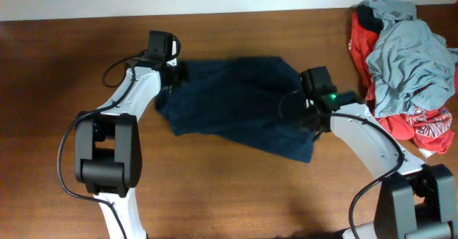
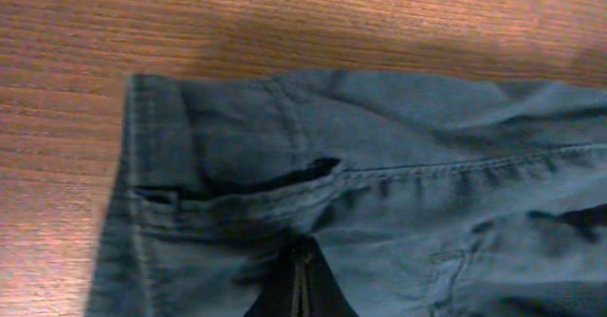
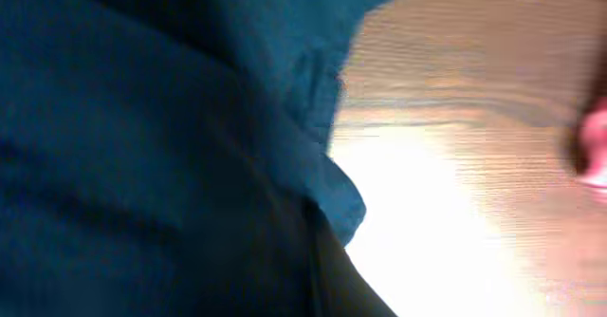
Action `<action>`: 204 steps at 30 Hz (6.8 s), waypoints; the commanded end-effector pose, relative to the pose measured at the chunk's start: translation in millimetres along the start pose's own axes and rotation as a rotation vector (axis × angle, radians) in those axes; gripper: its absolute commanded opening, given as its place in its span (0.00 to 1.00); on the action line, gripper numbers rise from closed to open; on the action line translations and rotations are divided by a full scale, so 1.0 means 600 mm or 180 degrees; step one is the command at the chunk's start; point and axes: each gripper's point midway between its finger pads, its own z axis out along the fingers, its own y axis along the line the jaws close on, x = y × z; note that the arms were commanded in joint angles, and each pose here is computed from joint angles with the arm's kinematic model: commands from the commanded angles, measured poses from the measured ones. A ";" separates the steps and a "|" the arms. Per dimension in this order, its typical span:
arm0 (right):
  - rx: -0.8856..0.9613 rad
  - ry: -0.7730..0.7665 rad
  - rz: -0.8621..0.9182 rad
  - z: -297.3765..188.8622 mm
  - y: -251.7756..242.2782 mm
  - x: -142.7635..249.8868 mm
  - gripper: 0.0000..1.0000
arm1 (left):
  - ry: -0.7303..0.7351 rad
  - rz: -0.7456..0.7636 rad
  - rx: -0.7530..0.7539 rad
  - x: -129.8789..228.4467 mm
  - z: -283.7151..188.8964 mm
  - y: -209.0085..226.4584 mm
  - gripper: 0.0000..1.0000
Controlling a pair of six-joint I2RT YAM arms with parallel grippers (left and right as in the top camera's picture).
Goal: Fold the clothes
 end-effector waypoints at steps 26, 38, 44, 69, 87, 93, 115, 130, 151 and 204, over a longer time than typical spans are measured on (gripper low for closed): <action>0.2537 -0.0791 0.0763 -0.121 -0.167 -0.013 0.04 | 0.0480 0.0123 0.0154 0.054 -0.004 -0.006 0.00; 0.1868 -0.0539 0.0641 -0.078 -0.120 -0.014 0.04 | 0.1074 0.0572 0.1678 0.113 -0.109 -0.129 0.01; 0.1816 -0.0550 0.0655 -0.075 -0.116 -0.016 0.04 | 0.1185 0.0840 0.1753 0.138 -0.143 -0.153 0.01; 0.1476 -0.0247 0.0790 -0.043 -0.141 -0.005 0.04 | 0.2053 0.0557 0.0817 0.267 -0.136 -0.135 0.64; 0.1394 -0.0236 0.0747 -0.040 -0.134 -0.007 0.04 | 0.1563 0.0456 0.1374 0.248 -0.081 -0.198 0.50; 0.1393 -0.0235 0.0747 -0.040 -0.134 -0.007 0.04 | 0.1549 0.0450 0.1378 0.247 -0.081 -0.203 0.01; 0.0959 -0.0120 0.0688 -0.025 -0.096 -0.003 0.04 | -0.0076 0.0794 0.0375 -0.012 -0.141 -0.135 0.01; 0.0666 -0.0103 0.0401 -0.051 -0.080 0.003 0.04 | 0.0218 0.0648 -0.0178 0.006 -0.051 -0.031 0.01; 0.1194 -0.0035 0.0454 -0.087 -0.146 0.027 0.04 | 0.0155 0.0242 -0.0305 -0.024 -0.050 0.078 0.01; -0.1859 0.0391 0.0836 -0.058 0.133 0.038 0.77 | 0.0062 -0.0032 -0.0458 -0.075 -0.137 0.146 0.99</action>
